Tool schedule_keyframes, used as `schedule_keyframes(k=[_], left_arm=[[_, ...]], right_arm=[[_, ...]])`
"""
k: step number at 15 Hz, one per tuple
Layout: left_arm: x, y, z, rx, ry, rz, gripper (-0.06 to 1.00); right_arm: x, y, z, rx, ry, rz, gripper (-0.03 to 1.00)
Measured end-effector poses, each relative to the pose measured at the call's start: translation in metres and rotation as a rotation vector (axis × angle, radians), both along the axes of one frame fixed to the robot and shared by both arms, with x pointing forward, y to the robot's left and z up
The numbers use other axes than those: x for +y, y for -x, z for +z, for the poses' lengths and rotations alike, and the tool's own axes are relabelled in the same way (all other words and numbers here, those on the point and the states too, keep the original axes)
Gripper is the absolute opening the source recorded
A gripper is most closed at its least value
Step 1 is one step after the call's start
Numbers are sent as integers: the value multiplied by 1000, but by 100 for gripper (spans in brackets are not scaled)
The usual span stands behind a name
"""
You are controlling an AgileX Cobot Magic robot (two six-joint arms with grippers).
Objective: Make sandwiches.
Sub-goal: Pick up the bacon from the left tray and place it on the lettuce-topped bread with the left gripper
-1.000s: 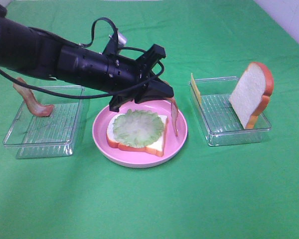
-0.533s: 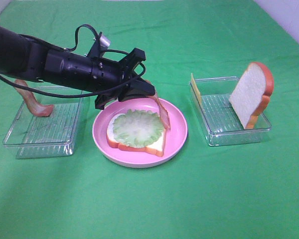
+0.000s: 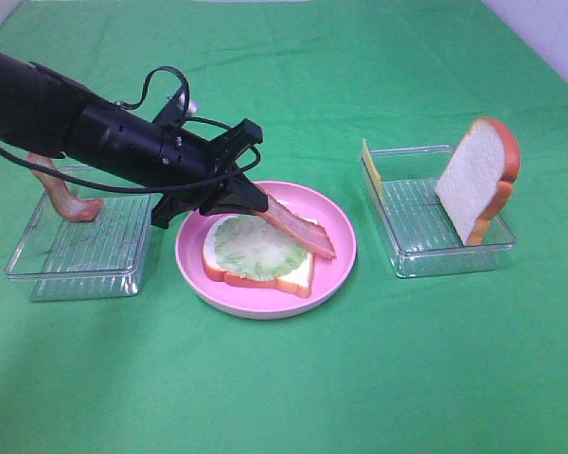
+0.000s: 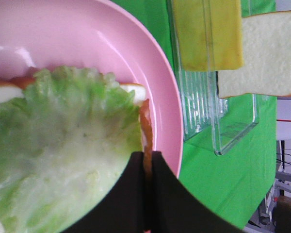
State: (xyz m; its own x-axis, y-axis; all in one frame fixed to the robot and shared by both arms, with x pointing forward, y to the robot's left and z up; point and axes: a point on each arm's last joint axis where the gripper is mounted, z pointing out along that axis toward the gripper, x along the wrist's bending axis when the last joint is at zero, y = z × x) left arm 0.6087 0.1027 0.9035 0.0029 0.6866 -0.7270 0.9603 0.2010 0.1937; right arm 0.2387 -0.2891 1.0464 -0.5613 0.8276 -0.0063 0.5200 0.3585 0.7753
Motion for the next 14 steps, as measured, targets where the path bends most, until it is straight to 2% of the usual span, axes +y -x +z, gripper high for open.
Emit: schedule_keyframes(k=[5, 9, 11, 13, 14], left_arm=[[3, -1, -2, 7, -43, 18, 0], [11, 0, 8, -9, -133, 35, 4], [14, 1, 8, 5, -158, 38, 6], [16, 1, 7, 23, -181, 44, 27], [17, 2, 9, 19, -181, 42, 42]], right_arm=[[0, 0, 0, 0, 0, 0, 67], [0, 0, 0, 0, 0, 0, 67], [0, 0, 0, 0, 0, 0, 67], [0, 0, 0, 0, 0, 0, 67], [0, 0, 0, 0, 0, 0, 67]])
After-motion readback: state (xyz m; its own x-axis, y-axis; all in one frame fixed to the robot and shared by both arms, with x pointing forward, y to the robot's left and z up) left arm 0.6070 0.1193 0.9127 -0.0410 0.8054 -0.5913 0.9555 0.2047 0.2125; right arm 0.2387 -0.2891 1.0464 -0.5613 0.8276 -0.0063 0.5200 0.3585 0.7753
